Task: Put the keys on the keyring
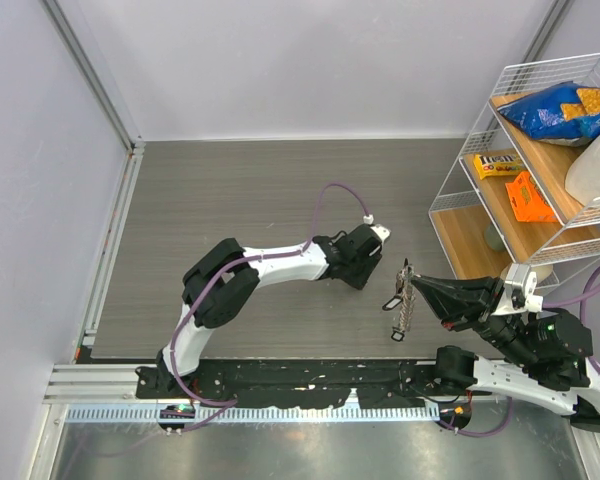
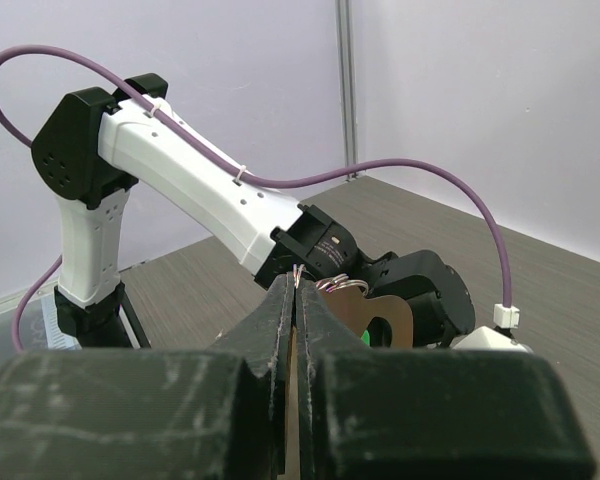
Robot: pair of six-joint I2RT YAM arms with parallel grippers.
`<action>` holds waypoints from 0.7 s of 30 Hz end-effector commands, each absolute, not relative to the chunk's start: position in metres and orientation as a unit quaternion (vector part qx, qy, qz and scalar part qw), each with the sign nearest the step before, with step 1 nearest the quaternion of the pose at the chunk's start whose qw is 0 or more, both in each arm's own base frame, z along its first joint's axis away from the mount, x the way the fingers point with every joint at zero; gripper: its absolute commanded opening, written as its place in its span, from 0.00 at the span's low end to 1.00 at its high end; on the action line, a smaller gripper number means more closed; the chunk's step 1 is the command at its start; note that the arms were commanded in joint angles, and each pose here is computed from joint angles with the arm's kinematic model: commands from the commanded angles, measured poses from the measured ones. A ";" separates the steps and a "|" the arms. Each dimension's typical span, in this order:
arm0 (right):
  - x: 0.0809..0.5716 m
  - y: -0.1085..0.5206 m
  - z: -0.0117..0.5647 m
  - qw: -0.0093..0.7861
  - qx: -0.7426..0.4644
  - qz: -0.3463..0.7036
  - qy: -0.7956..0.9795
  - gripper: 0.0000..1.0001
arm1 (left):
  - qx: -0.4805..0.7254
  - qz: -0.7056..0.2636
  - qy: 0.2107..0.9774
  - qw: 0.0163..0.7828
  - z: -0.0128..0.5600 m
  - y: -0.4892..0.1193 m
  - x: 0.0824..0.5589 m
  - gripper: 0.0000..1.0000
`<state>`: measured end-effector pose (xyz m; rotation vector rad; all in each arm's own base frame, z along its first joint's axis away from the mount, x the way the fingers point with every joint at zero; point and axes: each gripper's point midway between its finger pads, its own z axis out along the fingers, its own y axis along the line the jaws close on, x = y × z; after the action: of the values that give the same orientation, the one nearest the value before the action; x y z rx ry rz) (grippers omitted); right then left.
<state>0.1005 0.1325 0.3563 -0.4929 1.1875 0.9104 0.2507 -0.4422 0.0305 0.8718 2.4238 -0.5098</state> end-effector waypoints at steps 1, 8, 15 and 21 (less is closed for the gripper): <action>0.093 0.118 0.375 0.718 -0.197 0.440 0.503 0.06 | 0.326 -0.186 0.882 0.287 0.056 -0.449 0.257 0.34; 0.093 0.119 0.374 0.717 -0.198 0.441 0.502 0.06 | 0.330 -0.168 0.879 0.301 0.061 -0.445 0.255 0.33; 0.092 0.120 0.375 0.716 -0.200 0.443 0.501 0.06 | 0.331 -0.161 0.879 0.304 0.060 -0.443 0.252 0.29; 0.092 0.121 0.374 0.715 -0.201 0.442 0.502 0.06 | 0.333 -0.160 0.878 0.304 0.059 -0.444 0.249 0.15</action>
<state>0.0991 0.1353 0.3539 -0.5066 1.1881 0.9161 0.2470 -0.4397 0.0289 0.9029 2.3854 -0.4029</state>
